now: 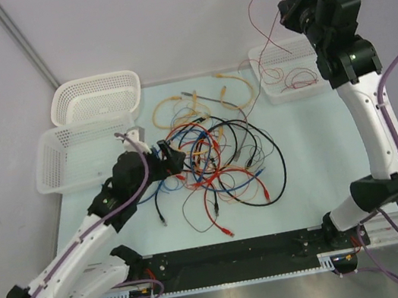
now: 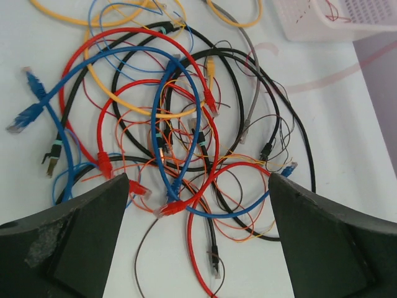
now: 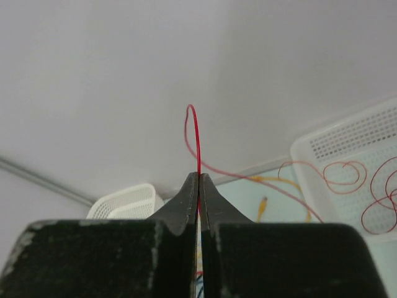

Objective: Untangle the cables

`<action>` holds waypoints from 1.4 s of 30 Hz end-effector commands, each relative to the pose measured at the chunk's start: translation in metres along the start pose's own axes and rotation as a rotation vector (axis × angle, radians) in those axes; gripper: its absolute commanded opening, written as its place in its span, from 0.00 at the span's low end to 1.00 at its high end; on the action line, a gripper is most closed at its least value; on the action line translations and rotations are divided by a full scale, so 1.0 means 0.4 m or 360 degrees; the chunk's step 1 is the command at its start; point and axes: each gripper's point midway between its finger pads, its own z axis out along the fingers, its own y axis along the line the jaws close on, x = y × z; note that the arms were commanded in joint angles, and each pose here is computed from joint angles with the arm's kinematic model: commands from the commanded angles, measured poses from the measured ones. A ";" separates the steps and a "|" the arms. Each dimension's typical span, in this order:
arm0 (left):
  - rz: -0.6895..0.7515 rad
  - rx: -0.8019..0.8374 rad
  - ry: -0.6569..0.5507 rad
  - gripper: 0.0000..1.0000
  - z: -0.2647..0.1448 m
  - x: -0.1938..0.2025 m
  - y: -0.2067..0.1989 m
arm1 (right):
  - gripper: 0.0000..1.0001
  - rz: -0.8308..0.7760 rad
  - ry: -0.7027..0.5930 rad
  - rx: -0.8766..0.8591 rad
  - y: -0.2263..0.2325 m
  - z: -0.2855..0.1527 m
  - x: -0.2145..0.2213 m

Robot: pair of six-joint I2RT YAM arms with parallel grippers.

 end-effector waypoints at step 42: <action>-0.0043 -0.0001 0.0116 1.00 0.029 0.092 0.033 | 0.62 0.0155 0.0096 0.0700 -0.688 0.451 0.223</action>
